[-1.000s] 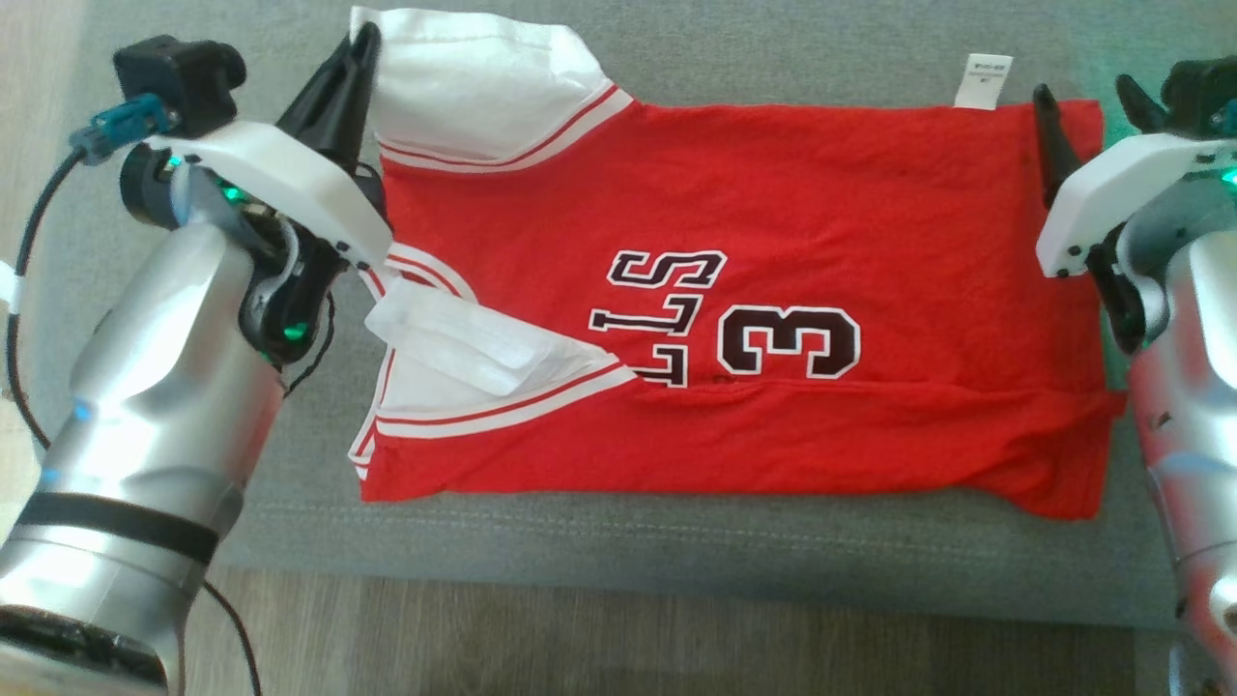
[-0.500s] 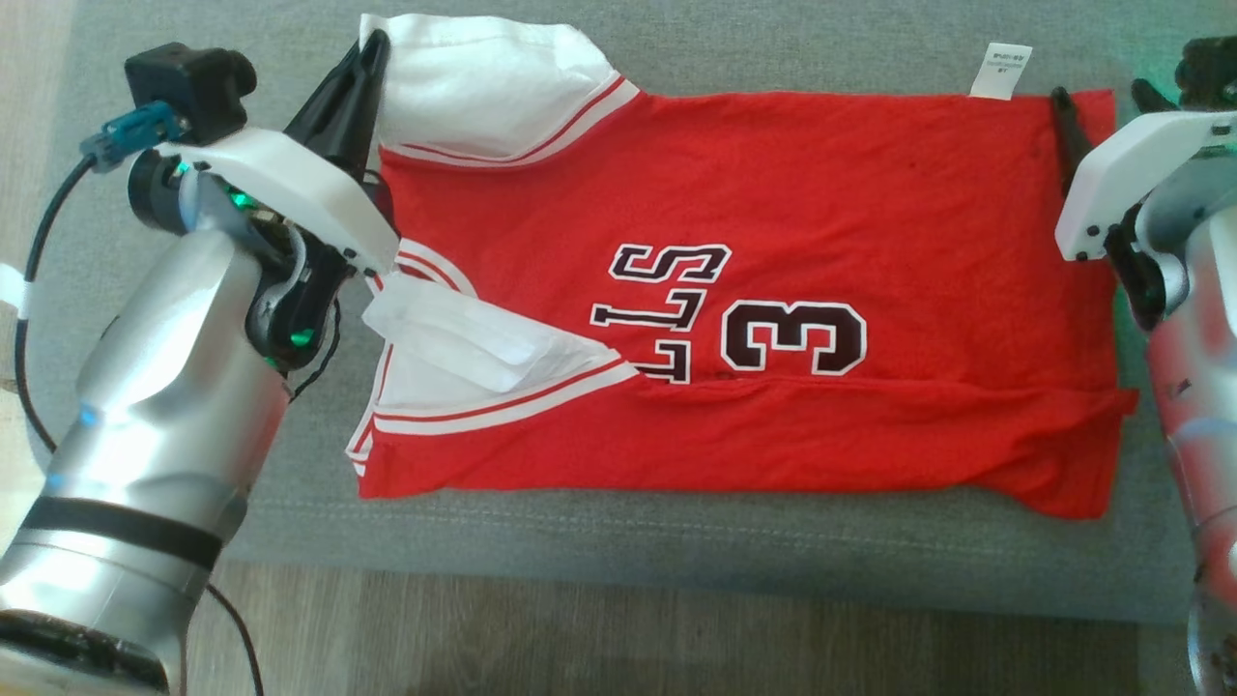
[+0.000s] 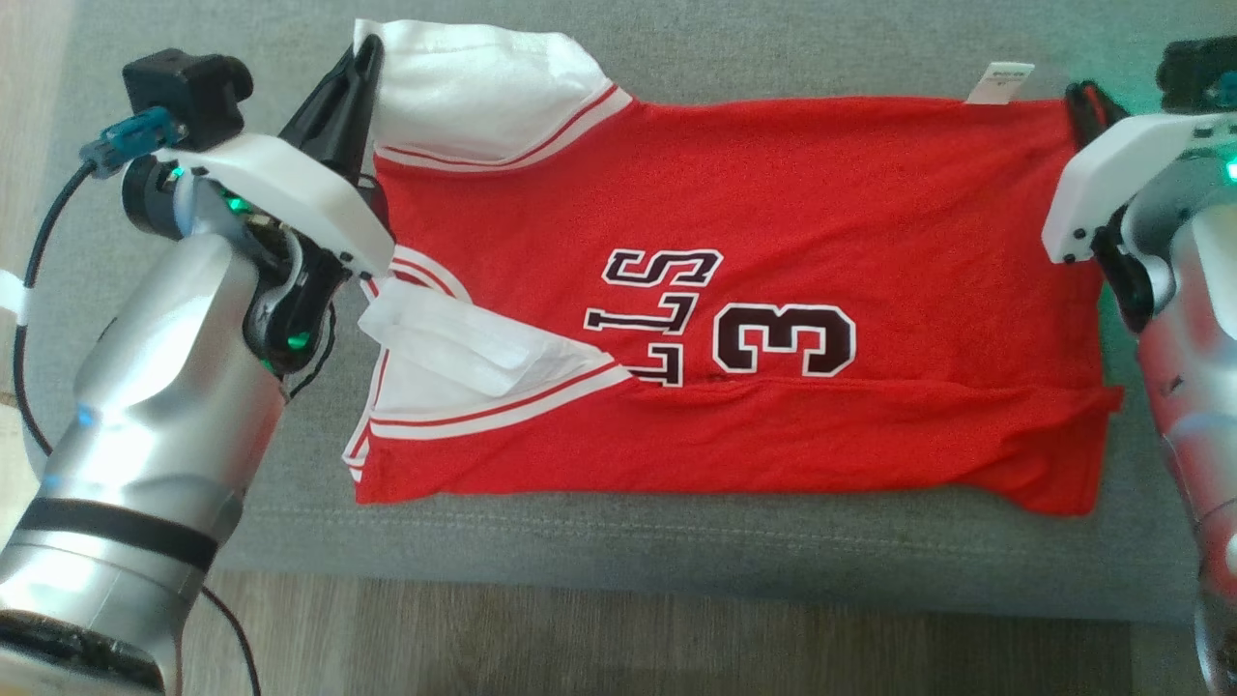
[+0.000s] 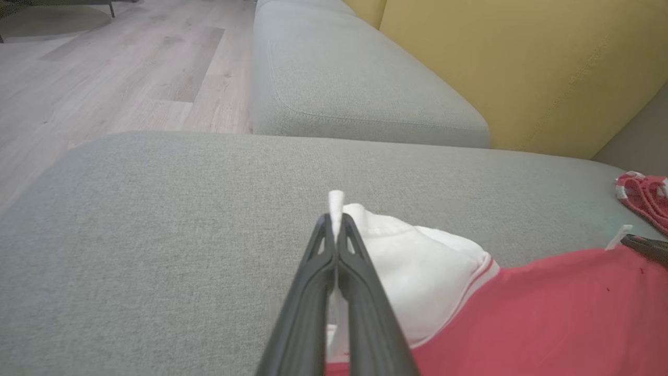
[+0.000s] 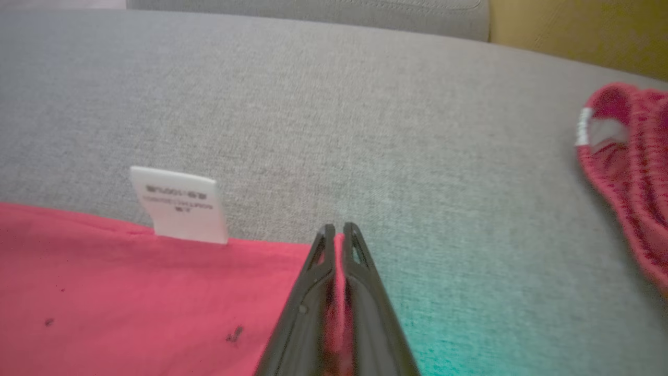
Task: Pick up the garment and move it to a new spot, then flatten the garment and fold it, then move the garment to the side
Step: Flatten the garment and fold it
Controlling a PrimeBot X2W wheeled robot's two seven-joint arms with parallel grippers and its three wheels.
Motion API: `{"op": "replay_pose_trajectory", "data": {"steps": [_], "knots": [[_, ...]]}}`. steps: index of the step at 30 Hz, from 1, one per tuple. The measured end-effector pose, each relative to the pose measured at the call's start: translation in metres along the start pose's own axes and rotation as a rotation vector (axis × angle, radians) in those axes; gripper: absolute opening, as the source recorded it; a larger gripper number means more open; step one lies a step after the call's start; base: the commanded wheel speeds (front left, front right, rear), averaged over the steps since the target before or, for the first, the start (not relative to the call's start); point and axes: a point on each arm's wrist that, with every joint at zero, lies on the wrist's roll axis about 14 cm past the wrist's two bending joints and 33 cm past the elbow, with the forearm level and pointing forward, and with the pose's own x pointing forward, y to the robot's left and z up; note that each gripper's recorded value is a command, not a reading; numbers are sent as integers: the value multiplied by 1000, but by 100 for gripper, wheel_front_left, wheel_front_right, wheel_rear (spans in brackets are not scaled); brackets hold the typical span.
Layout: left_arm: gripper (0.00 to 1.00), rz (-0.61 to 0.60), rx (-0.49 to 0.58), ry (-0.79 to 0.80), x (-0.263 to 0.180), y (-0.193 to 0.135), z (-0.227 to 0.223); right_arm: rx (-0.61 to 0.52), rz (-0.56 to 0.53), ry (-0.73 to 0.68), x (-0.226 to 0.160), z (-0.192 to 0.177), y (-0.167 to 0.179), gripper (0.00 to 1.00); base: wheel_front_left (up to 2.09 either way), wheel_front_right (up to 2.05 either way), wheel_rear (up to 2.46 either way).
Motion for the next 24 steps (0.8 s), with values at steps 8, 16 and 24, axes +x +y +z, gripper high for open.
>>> {"op": "replay_pose_trajectory", "data": {"steps": [8,16,24], "knots": [[0,2,1,-48,-10,-4,15,-46,8,-215,-18,40,1,0,0,0,0],[0,-6,-2,-76,-29,-9,21,-47,12,-243,-43,32,1,0,0,0,0],[0,-29,39,-64,-66,-14,11,-27,19,-267,-72,23,2,0,0,0,0]]}}
